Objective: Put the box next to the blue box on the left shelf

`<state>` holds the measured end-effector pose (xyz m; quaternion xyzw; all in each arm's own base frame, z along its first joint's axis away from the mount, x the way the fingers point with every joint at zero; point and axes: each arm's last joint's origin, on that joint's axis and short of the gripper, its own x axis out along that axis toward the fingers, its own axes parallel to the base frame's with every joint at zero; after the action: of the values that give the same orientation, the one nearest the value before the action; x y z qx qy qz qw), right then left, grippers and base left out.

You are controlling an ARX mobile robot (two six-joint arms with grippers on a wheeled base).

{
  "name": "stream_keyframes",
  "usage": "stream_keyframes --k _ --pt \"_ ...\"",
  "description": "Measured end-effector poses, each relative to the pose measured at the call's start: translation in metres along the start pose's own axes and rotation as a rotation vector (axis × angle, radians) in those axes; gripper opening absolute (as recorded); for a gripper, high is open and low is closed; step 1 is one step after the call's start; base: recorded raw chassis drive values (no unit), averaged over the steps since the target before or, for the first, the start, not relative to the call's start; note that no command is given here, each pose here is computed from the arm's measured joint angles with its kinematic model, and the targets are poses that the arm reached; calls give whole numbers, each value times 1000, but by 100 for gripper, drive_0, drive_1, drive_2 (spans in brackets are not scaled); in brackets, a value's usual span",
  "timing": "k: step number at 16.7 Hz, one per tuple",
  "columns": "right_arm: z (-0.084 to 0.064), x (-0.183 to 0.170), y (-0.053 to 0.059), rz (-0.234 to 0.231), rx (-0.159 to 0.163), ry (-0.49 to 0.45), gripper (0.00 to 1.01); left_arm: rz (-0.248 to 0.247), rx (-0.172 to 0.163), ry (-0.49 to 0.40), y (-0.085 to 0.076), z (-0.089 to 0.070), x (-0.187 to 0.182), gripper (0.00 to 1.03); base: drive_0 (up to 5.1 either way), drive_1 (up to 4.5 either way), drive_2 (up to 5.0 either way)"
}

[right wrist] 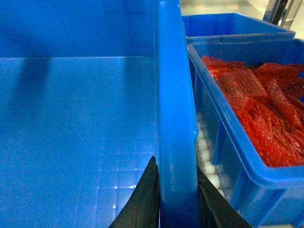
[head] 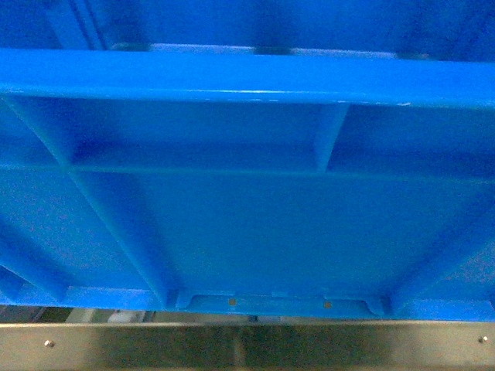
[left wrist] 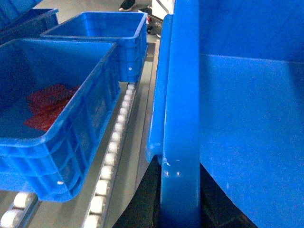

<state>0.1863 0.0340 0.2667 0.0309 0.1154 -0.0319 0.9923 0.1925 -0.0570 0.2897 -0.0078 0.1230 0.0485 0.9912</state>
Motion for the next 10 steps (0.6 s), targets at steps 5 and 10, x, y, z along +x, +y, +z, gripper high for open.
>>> stream_keyframes --k 5,10 --pt "0 0 0 -1 0 0 10 1 1 0 0 0 0 9 3 424 -418" --pt "-1 1 0 -1 -1 4 10 0 2 4 0 -1 1 9 3 424 -418"
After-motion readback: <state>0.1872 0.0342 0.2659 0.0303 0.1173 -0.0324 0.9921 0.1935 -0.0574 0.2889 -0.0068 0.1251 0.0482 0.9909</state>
